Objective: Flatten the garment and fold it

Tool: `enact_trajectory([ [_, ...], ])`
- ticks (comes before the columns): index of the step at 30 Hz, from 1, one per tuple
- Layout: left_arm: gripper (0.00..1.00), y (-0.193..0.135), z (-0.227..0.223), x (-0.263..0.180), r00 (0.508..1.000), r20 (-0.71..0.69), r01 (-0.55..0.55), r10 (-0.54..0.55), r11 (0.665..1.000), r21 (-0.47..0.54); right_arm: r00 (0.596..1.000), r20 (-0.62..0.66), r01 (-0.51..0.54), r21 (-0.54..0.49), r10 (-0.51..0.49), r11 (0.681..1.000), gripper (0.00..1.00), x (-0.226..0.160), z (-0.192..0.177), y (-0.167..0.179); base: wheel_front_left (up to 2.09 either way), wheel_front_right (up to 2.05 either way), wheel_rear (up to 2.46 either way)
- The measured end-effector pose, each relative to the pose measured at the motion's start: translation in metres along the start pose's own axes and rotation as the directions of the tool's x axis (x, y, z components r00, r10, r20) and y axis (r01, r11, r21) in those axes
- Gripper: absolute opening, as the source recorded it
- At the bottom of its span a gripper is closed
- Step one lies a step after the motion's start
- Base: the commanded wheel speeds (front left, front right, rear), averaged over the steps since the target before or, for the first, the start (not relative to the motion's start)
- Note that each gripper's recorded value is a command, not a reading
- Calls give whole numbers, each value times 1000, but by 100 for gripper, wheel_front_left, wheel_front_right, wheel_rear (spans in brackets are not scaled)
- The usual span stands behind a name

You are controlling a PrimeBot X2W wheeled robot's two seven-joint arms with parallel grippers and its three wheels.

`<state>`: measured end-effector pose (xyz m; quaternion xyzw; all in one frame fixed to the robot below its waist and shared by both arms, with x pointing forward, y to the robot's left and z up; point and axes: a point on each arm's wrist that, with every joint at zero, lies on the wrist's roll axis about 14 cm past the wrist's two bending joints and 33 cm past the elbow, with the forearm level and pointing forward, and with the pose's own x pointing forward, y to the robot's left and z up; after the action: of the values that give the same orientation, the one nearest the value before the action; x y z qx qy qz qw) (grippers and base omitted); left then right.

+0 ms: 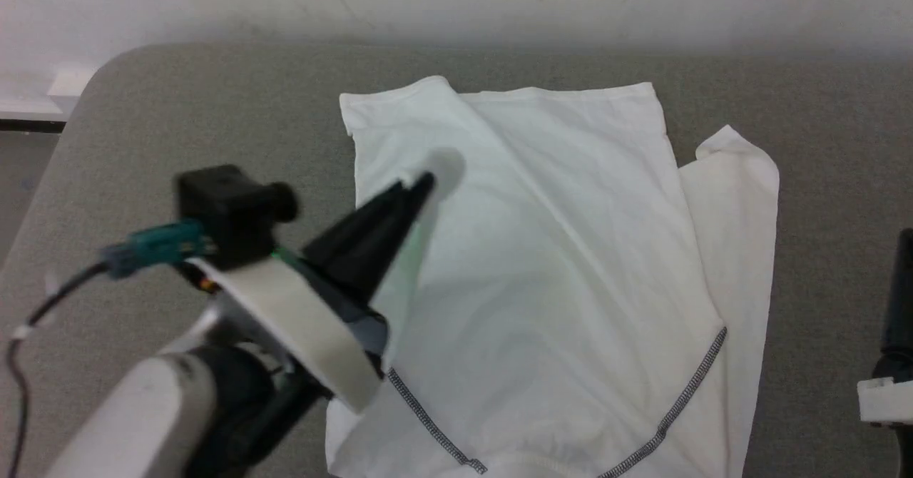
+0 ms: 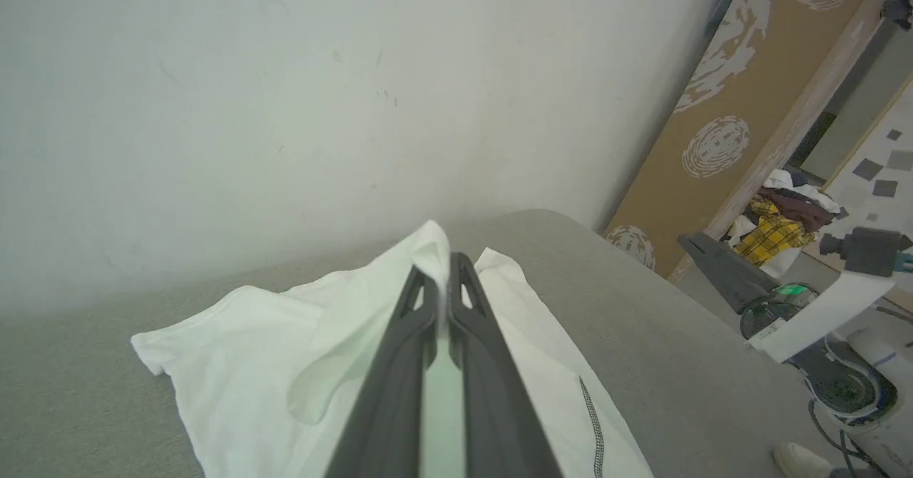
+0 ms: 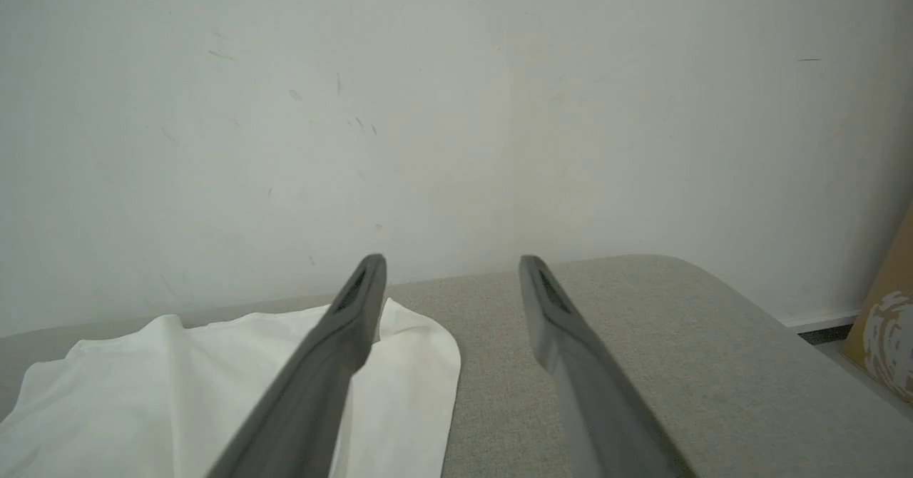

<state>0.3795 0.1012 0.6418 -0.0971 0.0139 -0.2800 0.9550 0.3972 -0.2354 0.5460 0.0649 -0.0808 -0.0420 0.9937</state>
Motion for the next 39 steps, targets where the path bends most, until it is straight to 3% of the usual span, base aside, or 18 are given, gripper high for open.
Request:
enact_trajectory([
  [4,0,-42,-40,27,986,-107,126,-125,992,1,999,13,39,-14,-39,999,100,1,4,-14,0,0,0],
  [8,0,-84,-75,50,961,-158,214,-226,973,-87,997,19,70,-18,-70,997,100,1,5,-25,0,0,0],
  [14,0,-127,-139,67,905,-280,292,-319,947,-135,996,-2,84,-5,-84,996,100,-1,-2,-29,0,0,0],
  [22,0,-155,-216,60,804,-450,349,-388,921,-170,993,-33,110,-6,-110,994,100,-6,-13,-38,0,0,0],
  [27,0,-147,-261,50,748,-555,337,-363,929,-153,993,-52,107,1,-107,994,100,-6,-20,-36,0,0,0],
  [34,0,-139,-276,51,746,-571,306,-342,938,-162,992,-58,116,1,-116,993,100,-8,-22,-38,0,0,0],
  [35,15,-139,-276,51,747,-571,302,-341,939,-165,992,-59,116,3,-116,993,100,-9,-22,-38,0,0,0],
  [36,38,-140,-275,50,746,-571,301,-343,938,-170,992,-59,116,4,-116,993,100,-9,-22,-38,0,0,0],
  [37,64,-142,-273,50,750,-564,297,-345,938,-179,992,-59,113,7,-113,994,100,-9,-21,-37,0,0,0],
  [38,100,-143,-271,49,751,-561,290,-348,937,-193,992,-57,110,9,-110,994,100,-9,-21,-36,0,0,0],
  [39,100,-145,-269,48,751,-557,288,-355,935,-208,993,-55,109,11,-108,994,100,-9,-20,-35,0,0,0],
])
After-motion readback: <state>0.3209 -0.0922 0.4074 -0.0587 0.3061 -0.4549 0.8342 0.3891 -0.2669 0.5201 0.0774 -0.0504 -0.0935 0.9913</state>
